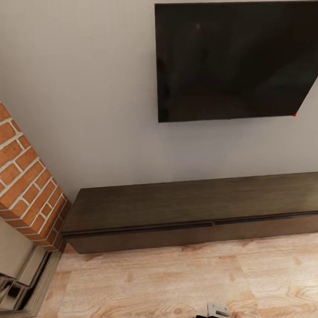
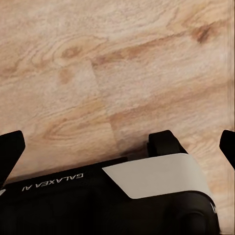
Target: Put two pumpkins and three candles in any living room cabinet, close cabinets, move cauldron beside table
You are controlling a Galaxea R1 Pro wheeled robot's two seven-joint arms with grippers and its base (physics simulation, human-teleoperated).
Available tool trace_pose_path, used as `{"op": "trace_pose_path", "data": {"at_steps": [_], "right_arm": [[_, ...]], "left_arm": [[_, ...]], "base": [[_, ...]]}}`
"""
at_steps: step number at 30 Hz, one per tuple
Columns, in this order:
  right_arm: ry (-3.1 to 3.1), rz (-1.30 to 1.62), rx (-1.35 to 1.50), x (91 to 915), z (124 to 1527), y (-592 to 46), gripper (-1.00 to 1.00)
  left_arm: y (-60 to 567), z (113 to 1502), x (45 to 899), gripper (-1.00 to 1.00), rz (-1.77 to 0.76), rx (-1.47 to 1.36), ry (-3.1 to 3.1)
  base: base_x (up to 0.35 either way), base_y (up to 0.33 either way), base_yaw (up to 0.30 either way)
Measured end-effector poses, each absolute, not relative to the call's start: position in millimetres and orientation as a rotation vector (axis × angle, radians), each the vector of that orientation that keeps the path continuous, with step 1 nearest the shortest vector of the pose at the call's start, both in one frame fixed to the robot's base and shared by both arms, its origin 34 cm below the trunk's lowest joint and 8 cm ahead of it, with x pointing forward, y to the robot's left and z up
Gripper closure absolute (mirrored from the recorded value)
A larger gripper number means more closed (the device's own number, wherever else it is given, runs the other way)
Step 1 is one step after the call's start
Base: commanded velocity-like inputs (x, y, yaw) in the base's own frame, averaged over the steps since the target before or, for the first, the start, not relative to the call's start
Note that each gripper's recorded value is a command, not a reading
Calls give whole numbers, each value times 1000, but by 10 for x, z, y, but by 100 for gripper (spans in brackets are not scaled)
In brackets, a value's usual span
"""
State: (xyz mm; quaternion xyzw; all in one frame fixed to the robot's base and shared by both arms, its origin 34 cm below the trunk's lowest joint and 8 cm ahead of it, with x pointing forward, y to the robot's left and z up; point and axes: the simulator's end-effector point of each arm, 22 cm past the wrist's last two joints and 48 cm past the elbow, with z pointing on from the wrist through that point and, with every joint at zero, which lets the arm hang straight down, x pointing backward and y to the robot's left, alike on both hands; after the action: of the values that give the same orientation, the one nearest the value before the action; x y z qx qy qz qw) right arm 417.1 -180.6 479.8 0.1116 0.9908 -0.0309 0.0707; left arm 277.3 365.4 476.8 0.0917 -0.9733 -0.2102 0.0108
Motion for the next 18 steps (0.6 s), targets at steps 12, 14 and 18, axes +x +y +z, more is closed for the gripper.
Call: {"op": "trace_pose_path", "data": {"at_steps": [12,14,18], "right_arm": [[3015,-151,354,3428,4864,-1908,-100],[3024,-155,354,3344,4885,-1912,-100],[3017,-179,359,3227,4915,-2008,-100]], "left_arm": [[3510,4885,2355,-100,-532,264,-3018],[3510,4916,2309,-100,-532,262,-3013],[3494,4967,2122,-100,-526,255,-2991]], "base": [[0,0,0],[0,0,0],[0,0,0]]}}
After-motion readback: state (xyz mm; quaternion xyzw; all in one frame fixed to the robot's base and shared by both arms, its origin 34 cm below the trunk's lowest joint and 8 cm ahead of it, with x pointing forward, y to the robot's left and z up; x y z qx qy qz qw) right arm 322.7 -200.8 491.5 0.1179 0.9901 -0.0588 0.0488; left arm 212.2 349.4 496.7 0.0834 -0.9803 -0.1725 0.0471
